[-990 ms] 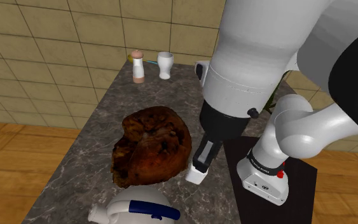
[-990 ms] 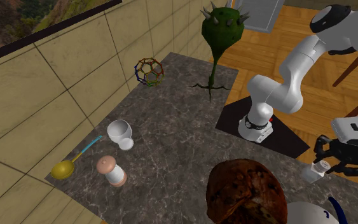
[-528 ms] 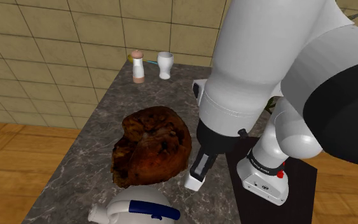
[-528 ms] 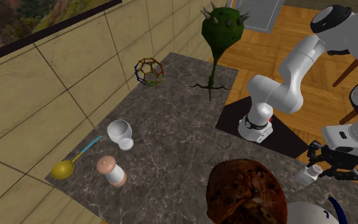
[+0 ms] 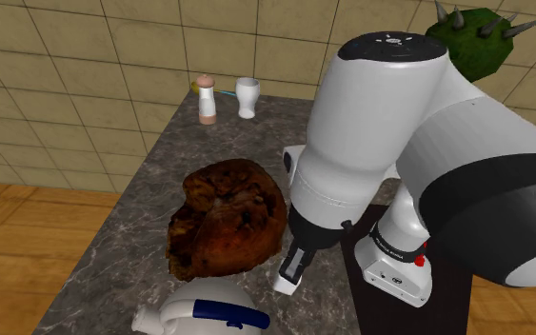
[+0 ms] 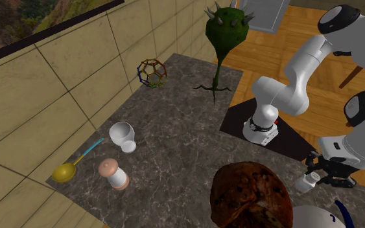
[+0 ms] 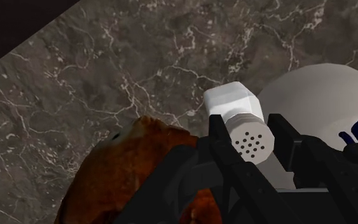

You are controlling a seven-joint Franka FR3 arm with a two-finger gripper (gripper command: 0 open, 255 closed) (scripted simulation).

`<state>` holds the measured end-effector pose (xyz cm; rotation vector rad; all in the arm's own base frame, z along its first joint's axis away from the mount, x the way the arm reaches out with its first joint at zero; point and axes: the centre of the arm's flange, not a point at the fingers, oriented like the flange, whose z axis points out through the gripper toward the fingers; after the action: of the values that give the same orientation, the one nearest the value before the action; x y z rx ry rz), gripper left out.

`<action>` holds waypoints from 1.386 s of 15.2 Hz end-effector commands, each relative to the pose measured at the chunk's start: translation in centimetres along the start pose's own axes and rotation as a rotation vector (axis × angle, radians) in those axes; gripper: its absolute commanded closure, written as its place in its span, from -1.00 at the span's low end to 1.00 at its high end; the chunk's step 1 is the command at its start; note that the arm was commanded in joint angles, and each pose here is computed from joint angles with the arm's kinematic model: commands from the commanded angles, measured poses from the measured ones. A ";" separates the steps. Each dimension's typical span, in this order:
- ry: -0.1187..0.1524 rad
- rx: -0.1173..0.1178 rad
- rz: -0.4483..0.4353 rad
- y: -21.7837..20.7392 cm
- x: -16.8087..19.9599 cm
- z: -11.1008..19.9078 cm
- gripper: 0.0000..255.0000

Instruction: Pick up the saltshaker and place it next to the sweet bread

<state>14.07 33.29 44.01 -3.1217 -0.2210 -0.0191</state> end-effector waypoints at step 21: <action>0.000 0.000 0.000 0.0 -0.1 5.9 -1.00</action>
<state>14.03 33.33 38.09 -3.1215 -0.2206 -0.0198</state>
